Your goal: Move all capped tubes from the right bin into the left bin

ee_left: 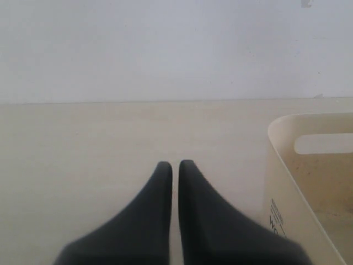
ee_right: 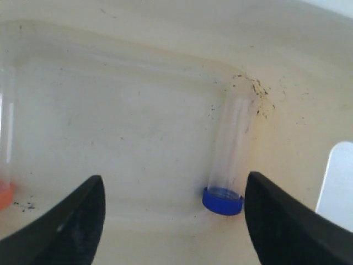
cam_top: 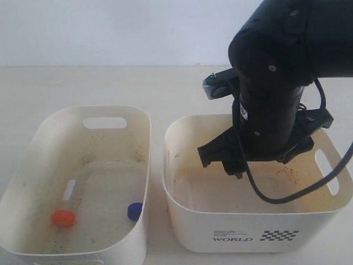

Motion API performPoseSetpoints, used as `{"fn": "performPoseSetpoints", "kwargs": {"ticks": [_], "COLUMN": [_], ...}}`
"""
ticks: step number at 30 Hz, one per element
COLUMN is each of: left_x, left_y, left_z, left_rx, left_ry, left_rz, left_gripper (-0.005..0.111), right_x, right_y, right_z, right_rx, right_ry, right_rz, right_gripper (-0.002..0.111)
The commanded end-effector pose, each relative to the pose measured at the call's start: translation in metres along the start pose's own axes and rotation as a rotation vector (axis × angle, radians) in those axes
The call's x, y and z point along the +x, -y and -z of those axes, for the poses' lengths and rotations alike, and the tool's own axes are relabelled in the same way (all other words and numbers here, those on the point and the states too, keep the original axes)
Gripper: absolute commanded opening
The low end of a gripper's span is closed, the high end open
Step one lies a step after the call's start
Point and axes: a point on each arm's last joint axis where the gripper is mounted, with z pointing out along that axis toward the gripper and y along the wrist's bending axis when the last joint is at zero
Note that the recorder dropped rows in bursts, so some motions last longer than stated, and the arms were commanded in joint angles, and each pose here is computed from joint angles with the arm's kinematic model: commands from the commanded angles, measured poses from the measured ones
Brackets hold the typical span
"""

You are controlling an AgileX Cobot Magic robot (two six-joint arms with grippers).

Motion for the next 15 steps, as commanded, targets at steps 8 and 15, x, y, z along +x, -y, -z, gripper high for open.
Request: {"fn": "performPoseSetpoints", "kwargs": {"ticks": [8, 15], "left_x": [-0.002, -0.002], "left_y": [0.000, 0.000], "left_z": [0.000, 0.000], "left_rx": [0.001, 0.001], "left_ry": [0.009, 0.009], "left_rz": [0.016, 0.016], "left_gripper": [0.004, 0.004], "right_x": [0.028, 0.024], "right_y": [0.002, 0.012], "right_z": [-0.043, -0.053], "right_rx": [-0.012, -0.055], "right_ry": [-0.017, 0.005], "right_rz": [-0.049, -0.123], "right_gripper": [0.067, 0.067]}}
